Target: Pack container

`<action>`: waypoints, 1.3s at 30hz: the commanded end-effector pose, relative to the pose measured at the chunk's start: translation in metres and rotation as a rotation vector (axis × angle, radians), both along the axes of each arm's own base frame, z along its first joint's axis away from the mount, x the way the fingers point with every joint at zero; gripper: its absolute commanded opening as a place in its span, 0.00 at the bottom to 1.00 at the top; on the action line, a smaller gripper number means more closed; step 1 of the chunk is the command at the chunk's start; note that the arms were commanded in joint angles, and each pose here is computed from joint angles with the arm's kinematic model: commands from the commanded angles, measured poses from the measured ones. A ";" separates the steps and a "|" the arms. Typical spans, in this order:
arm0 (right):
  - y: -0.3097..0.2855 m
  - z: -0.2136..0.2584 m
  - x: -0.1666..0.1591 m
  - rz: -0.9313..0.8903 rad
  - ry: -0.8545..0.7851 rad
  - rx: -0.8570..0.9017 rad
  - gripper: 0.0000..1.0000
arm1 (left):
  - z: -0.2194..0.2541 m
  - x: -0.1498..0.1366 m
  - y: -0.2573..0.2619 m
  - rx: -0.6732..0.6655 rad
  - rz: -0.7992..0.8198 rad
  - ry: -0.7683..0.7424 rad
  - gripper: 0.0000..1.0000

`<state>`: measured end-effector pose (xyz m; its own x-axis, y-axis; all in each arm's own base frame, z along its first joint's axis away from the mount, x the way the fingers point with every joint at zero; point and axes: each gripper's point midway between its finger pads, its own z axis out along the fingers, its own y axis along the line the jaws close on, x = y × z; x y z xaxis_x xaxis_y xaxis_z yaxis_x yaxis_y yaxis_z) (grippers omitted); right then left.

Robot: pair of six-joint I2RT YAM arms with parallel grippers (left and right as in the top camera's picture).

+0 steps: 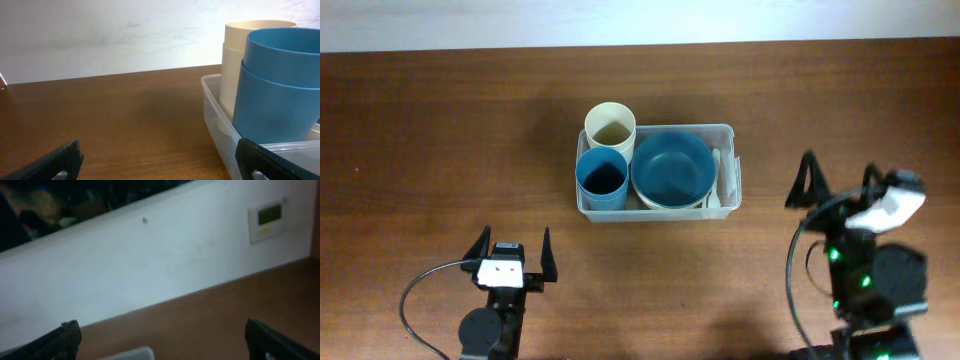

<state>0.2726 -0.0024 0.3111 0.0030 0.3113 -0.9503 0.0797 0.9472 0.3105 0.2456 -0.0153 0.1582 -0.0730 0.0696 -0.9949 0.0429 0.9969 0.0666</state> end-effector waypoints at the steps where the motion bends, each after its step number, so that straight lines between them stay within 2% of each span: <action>1: -0.003 -0.035 -0.009 0.005 0.006 0.023 0.99 | 0.000 0.000 0.002 0.012 0.008 -0.004 1.00; 10: -0.004 -0.136 -0.021 0.006 0.100 0.017 0.99 | 0.000 0.000 0.002 0.012 0.007 -0.004 1.00; 13: -0.003 -0.152 -0.024 0.009 0.102 0.017 0.99 | 0.000 0.000 0.002 0.012 0.007 -0.004 0.99; 26: 0.000 -0.154 -0.028 0.032 0.065 0.017 0.99 | 0.000 0.000 0.002 0.012 0.007 -0.004 1.00; 31: 0.019 -0.156 -0.029 0.149 0.075 -0.101 0.99 | 0.000 0.000 0.002 0.012 0.007 -0.004 1.00; 39: 0.022 -0.156 -0.029 0.174 0.074 -0.232 0.99 | 0.000 0.000 0.002 0.012 0.007 -0.004 1.00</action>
